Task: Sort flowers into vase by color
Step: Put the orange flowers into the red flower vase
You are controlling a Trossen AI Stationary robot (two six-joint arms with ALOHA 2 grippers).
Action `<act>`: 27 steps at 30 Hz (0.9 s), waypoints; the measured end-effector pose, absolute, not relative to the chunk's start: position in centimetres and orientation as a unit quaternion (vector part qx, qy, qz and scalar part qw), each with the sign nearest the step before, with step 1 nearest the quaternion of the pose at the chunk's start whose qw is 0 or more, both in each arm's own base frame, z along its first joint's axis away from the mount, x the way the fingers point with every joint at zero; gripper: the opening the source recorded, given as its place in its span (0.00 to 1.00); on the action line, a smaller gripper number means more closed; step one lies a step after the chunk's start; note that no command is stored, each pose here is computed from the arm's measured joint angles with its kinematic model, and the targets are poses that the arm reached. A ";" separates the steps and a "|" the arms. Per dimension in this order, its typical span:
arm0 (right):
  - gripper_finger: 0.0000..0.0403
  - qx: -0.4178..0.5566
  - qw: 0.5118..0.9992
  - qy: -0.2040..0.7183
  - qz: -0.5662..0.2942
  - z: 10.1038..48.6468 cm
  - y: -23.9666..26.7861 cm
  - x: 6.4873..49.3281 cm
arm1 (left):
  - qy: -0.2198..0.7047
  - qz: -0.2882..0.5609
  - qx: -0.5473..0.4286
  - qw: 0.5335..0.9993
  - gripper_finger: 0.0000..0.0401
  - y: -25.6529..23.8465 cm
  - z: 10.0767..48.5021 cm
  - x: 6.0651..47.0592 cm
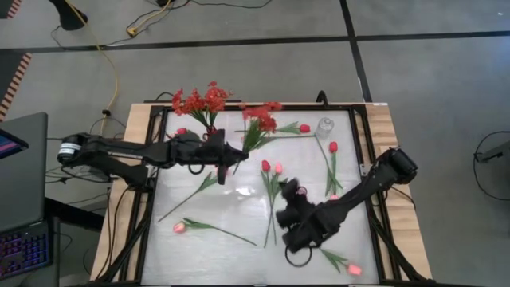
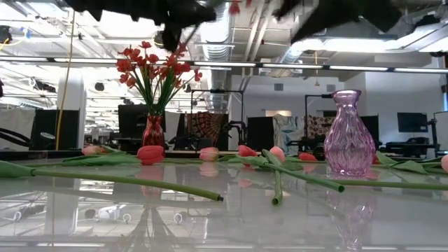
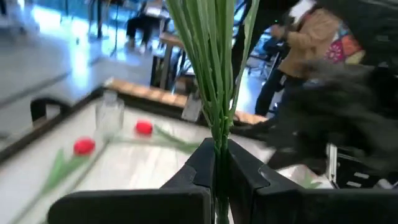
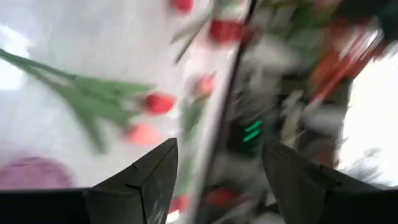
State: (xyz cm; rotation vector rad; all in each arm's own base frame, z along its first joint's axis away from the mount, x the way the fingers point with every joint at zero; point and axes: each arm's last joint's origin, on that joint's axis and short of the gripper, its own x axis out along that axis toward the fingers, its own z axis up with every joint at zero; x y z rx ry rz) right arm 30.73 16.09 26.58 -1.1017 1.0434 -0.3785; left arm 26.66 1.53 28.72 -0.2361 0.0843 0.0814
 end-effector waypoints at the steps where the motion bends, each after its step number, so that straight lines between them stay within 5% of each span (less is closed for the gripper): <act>1: 0.65 -0.456 0.725 0.482 -0.185 26.6 15.4 30.5 | 0.039 0.036 -0.104 0.993 0.01 1.3 29.1 26.3; 8: 0.65 -0.329 0.792 0.474 -0.200 26.0 12.6 28.5 | 0.002 -0.010 -0.015 1.000 0.01 -1.1 30.9 24.5; 15: 0.65 -0.257 0.897 0.315 -0.173 28.9 11.0 26.4 | 0.007 0.007 0.013 1.000 0.01 -2.1 31.4 23.3; 20: 0.65 -0.157 0.968 0.184 -0.067 30.6 8.9 26.5 | 0.017 0.003 0.021 1.000 0.01 -2.3 30.8 24.0; 27: 0.65 -0.135 0.991 0.020 -0.008 30.9 6.2 29.0 | 0.019 -0.008 0.027 0.999 0.01 -2.5 29.9 25.3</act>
